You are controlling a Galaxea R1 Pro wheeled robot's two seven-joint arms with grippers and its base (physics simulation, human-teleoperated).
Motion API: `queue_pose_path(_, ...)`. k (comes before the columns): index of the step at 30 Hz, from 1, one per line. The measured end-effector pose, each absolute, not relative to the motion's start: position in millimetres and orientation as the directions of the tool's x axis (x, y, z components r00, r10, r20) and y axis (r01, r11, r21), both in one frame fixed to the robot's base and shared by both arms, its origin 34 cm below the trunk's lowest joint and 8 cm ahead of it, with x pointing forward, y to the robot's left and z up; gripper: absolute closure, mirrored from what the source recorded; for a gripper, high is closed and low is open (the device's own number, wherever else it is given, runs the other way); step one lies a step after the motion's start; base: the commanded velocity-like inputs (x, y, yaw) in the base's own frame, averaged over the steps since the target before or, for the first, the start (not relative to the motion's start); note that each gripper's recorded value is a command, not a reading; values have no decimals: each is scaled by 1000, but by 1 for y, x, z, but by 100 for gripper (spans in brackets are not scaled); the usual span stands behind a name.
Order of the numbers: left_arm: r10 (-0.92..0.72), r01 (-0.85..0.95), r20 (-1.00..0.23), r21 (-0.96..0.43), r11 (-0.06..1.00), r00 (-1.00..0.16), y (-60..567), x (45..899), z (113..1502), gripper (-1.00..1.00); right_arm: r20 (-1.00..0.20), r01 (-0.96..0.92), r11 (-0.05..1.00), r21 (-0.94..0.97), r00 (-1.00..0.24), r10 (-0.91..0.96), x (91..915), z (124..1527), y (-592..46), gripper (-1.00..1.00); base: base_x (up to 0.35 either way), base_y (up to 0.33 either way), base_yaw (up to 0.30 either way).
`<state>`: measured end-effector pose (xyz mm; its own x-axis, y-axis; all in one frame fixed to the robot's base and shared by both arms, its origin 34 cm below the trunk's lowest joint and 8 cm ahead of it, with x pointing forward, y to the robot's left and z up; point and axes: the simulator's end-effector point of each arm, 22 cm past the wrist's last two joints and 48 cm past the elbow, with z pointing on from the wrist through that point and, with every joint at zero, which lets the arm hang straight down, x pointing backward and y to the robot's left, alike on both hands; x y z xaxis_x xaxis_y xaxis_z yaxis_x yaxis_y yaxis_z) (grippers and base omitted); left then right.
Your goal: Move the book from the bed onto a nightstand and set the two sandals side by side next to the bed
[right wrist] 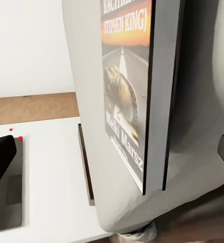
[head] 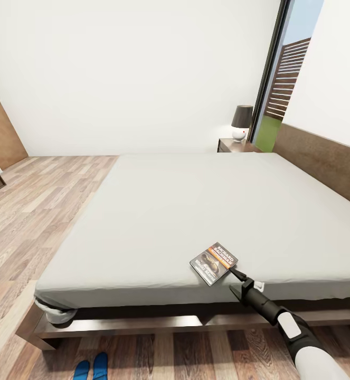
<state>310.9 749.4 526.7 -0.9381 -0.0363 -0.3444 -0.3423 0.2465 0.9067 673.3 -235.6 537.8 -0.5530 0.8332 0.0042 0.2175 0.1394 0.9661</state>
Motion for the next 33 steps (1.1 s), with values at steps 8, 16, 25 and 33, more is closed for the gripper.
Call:
queue_pose_path(8,-36,-343,-345,907,246,-938,749,311,527,-100,6,220,139,966,-553,833,673,537,-235,-100,0,0,0)
queue_pose_path(16,-36,-343,-345,906,246,-938,749,311,527,-100,7,221,140,965,-556,831,673,537,-233,-100,0,0,0)
queue_pose_path(25,-36,-343,-345,906,247,-938,749,311,527,-100,4,220,149,964,-571,821,672,536,-228,-100,0,0,0)
queue_pose_path(33,-36,-343,-345,906,246,-938,749,311,527,-100,0,220,158,963,-584,812,671,535,-223,-100,0,0,0)
